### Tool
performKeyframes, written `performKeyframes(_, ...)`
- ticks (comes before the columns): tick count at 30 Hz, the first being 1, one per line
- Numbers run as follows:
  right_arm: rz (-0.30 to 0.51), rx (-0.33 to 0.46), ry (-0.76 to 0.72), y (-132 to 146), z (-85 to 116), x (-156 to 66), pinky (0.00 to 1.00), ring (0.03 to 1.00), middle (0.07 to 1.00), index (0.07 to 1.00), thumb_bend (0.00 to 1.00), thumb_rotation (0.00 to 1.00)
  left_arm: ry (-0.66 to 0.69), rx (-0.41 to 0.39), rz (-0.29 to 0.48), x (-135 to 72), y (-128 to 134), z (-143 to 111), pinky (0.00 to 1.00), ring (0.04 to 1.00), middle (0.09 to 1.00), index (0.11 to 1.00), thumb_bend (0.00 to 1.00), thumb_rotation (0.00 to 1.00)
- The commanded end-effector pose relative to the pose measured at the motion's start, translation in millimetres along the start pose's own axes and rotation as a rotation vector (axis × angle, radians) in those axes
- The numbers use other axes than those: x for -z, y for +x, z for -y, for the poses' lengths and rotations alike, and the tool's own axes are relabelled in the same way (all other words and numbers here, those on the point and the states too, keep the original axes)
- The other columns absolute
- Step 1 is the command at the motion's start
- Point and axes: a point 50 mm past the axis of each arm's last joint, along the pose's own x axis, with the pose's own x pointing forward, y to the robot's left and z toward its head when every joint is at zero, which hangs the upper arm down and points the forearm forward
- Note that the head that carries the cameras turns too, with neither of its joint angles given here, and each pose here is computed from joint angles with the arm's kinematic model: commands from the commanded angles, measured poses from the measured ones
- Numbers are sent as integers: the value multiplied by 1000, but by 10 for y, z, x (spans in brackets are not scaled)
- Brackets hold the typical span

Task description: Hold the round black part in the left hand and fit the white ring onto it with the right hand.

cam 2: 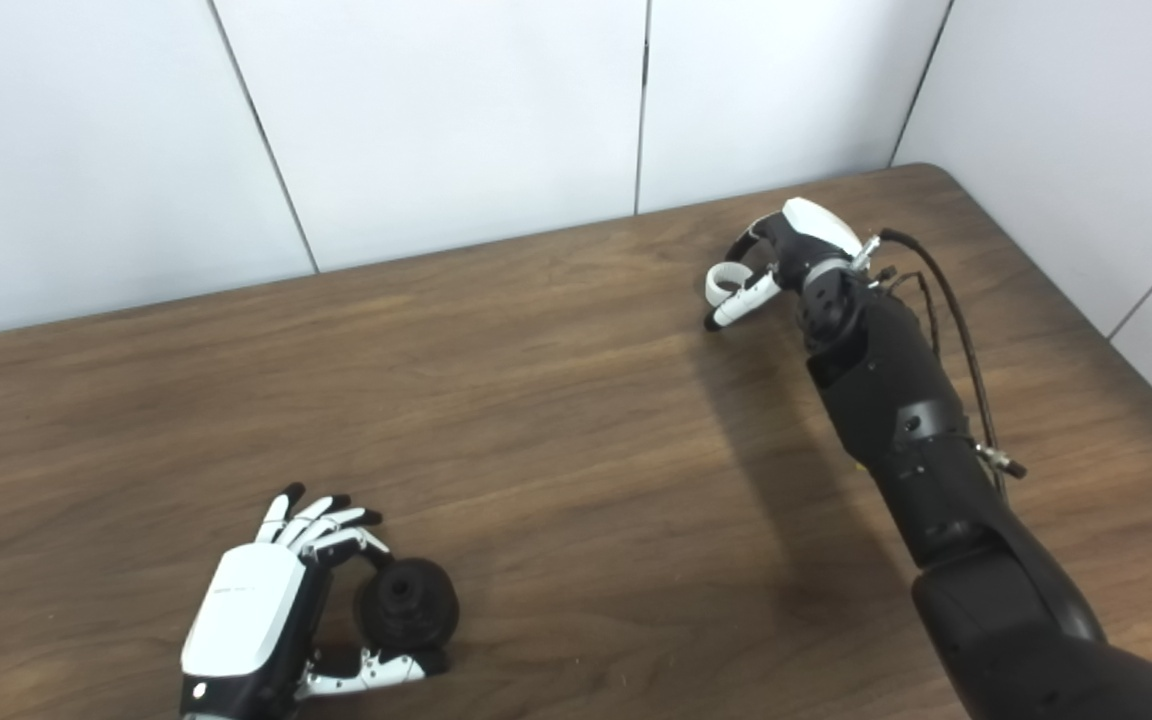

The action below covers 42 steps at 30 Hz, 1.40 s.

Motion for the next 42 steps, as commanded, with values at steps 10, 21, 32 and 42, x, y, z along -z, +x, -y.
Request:
performKeyframes(10, 33, 71, 1, 48, 300, -144, 1000, 1000, 922, 645, 828, 159, 30, 45, -6, 2, -57, 63, 1000, 877, 774, 483, 525, 56)
performKeyframes(21, 26, 64, -24, 24, 309, -79, 1000, 1000, 894, 652, 795, 164, 31, 44, -8, 12, -60, 43, 1000, 876, 773, 483, 525, 55)
performKeyframes(32, 24, 67, -16, 13, 331, -72, 1000, 1000, 897, 651, 791, 172, 35, 50, -9, 6, -60, 32, 1000, 871, 770, 483, 525, 55)
performKeyframes(42, 10, 68, -12, 10, 318, -38, 1000, 1000, 917, 647, 796, 159, 38, 49, -9, 7, -67, 23, 1000, 869, 768, 483, 525, 56)
